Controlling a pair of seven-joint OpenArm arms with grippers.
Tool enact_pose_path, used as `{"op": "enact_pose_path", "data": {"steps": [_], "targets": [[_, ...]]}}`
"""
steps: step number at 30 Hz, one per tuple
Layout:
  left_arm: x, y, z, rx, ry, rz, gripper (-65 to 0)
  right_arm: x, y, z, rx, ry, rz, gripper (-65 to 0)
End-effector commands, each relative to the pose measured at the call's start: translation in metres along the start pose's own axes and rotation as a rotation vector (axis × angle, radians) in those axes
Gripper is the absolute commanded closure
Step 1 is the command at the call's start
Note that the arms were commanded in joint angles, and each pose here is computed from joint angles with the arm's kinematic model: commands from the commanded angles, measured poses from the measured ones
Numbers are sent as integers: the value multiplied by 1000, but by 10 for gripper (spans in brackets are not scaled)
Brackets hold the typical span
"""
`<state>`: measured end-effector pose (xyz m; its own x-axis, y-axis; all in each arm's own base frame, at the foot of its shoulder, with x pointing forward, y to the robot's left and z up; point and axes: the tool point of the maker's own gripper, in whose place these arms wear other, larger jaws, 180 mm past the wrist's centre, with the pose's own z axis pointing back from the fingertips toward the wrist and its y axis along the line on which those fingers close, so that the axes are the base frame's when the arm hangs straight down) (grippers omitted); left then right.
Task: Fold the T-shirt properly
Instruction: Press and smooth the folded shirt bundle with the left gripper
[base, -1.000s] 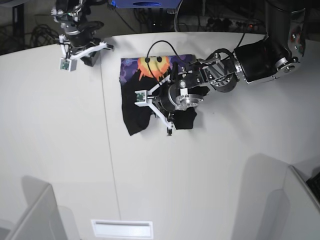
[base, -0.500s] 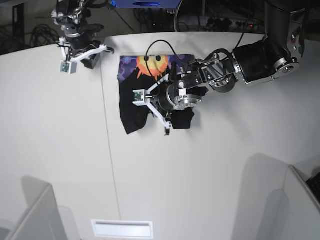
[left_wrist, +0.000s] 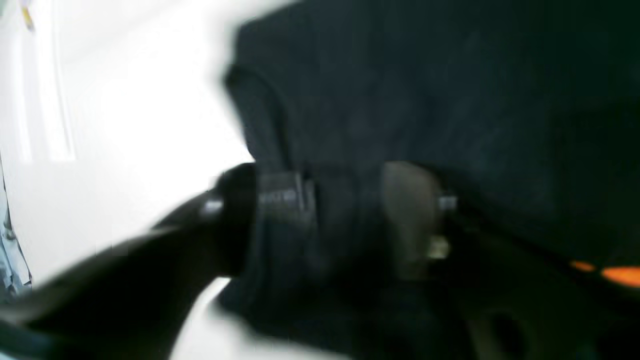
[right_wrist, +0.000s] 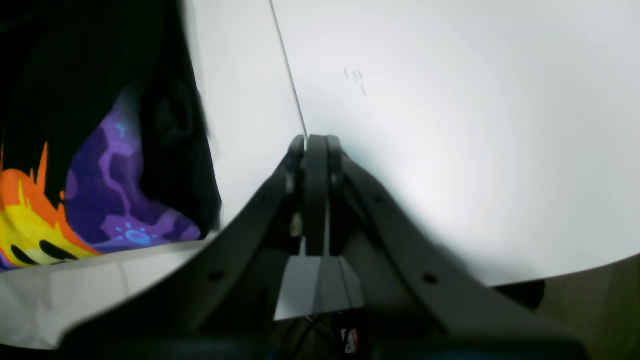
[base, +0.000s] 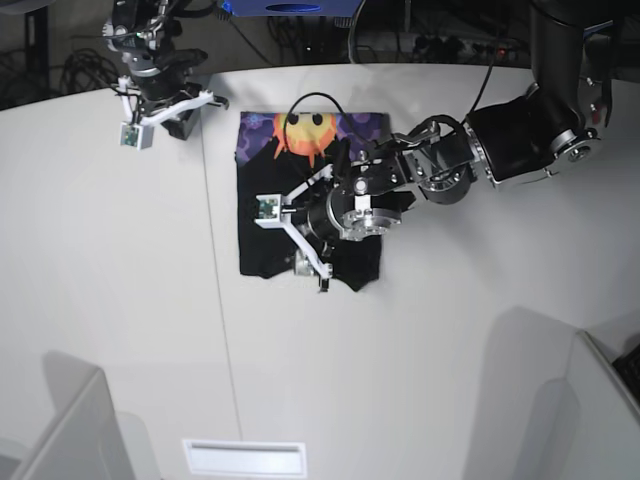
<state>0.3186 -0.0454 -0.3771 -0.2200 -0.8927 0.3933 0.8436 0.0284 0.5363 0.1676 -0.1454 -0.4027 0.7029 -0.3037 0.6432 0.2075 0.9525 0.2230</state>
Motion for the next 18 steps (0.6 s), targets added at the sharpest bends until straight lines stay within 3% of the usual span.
{"op": "enact_pose_path", "data": {"steps": [1,4,10,11,13,15,16,18], "targets": [[10,22,6,52,-29,-2,-504,7,2,2,9,-30,2,0],[11,38,9,88,-36,24,-581,7,3,2,11,-30,2,0],[33,100,47,250,-157,166,-579,12,-1,1,2,-41,7,0],[36,108,57,276,-189,209,-538,14,-2,1,2,-47,11,0],[34,117,74,311,-238,304,-357,15,-1,2,4,-52,17,0],[27,120,89,345,-269,389,-69,16,-4,2,1,-52,29,0],[23,121,96,364,-277,419,0,18,-6,2,1,-53,46,0],[13,120,106,392,-281,471,0,19,-9,3,-2,-52,64,0]]}}
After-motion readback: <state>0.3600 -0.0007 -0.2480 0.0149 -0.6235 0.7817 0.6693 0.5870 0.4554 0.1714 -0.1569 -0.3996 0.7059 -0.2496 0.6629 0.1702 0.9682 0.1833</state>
